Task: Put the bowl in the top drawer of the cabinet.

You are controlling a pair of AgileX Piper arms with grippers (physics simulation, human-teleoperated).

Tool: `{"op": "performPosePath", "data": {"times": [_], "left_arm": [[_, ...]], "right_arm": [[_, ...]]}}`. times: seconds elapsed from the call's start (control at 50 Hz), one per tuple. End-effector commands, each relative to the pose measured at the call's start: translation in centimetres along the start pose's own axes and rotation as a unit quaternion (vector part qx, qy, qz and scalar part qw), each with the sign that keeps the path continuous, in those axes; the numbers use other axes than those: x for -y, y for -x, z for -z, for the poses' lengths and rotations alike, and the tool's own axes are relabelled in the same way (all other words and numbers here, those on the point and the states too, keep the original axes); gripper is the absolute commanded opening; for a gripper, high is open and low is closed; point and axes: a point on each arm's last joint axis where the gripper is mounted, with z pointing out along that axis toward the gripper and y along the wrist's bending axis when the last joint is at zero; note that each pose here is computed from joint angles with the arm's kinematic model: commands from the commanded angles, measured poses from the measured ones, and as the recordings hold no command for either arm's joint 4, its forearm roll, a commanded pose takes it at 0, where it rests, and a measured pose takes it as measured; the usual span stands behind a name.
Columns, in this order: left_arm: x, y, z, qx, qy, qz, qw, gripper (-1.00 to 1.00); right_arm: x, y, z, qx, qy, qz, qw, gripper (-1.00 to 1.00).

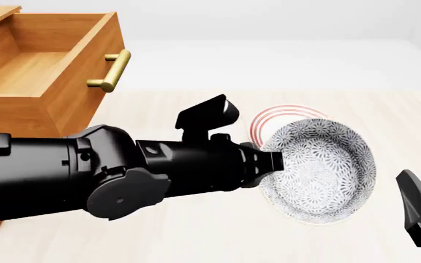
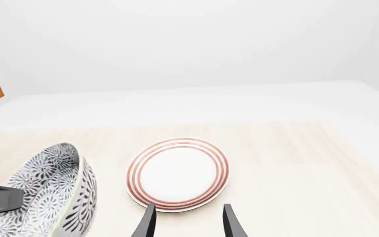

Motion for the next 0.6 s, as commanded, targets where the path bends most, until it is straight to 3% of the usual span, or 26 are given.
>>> {"op": "performPosePath", "data": {"times": [0.02,0.6], "left_arm": [[1.0,2.0,1.7,0.019,-0.005,0.004,0.9998,-1.00],[1.4,6.3,5.8,0.069,0.007,0.000,0.9976,-1.00]], "right_arm": [[0.0,0.0,0.0,0.000,0.000,0.000,1.0000,1.00],[0.0,0.0,0.0,0.000,0.000,0.000,1.0000,1.00]]}}
